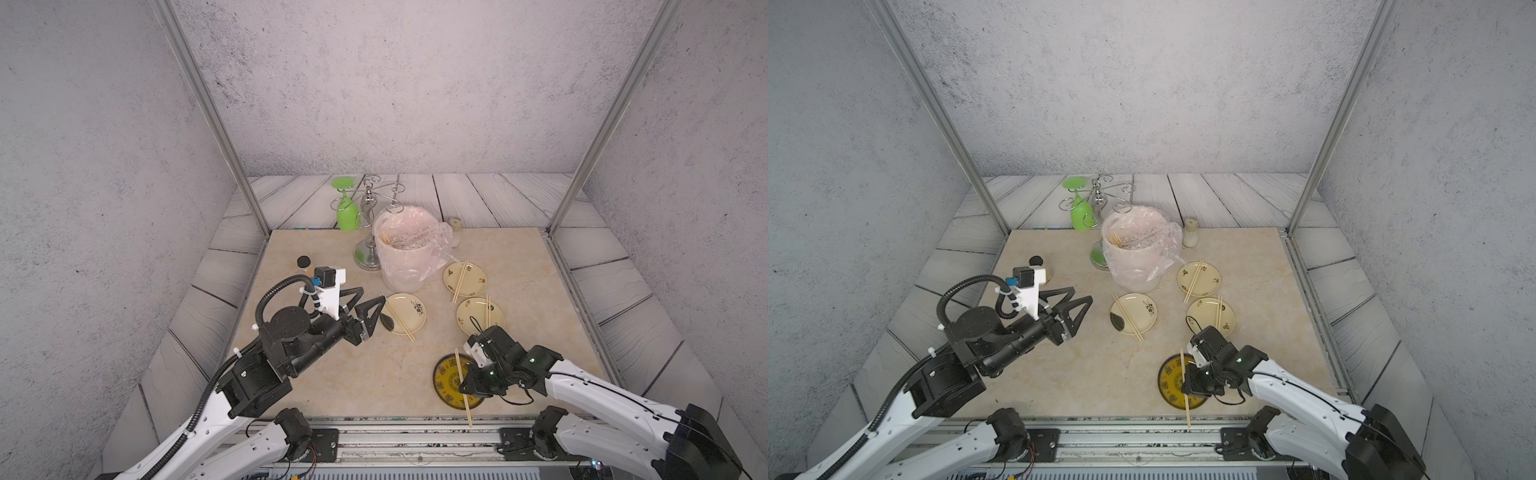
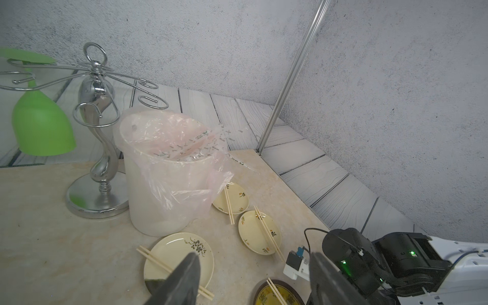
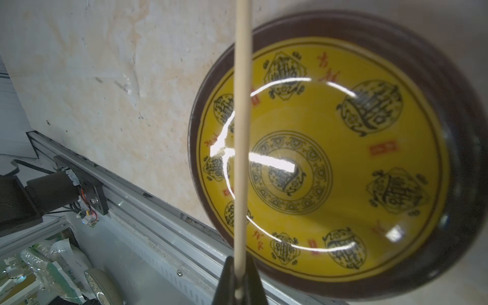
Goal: Remove the packaging of disposable chopsticks
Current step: Place the disposable chopsticks on the plate.
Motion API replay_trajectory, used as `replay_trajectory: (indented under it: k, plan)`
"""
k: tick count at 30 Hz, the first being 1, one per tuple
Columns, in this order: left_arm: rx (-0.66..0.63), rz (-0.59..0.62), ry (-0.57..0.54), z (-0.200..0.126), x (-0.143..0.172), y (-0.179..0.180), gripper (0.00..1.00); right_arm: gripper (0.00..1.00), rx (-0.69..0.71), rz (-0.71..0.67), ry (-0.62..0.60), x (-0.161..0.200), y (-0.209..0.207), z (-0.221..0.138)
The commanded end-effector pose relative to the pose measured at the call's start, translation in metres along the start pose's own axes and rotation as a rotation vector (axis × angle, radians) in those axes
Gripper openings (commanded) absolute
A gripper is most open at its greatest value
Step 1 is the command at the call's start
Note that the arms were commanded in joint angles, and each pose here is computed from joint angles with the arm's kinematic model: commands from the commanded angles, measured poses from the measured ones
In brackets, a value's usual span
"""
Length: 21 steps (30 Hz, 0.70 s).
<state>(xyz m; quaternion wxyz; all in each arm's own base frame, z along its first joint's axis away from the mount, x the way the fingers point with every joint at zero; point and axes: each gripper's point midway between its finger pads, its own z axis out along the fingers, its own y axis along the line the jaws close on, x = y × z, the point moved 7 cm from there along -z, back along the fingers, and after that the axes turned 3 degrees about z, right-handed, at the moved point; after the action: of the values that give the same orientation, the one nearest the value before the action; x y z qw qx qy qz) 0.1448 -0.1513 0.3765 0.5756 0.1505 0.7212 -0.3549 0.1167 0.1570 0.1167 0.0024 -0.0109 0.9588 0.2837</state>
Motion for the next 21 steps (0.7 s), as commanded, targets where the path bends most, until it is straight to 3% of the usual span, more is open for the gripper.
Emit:
replay_trajectory:
  k: [1,21]
  plan:
    - [-0.024,0.003,-0.020,-0.005,-0.001,0.004,0.68,0.00,-0.043,-0.022,-0.008,-0.010,0.006,0.004]
    - [-0.039,0.005,-0.030,-0.012,-0.002,0.006,0.68,0.02,-0.027,0.032,0.036,-0.008,-0.016,0.027]
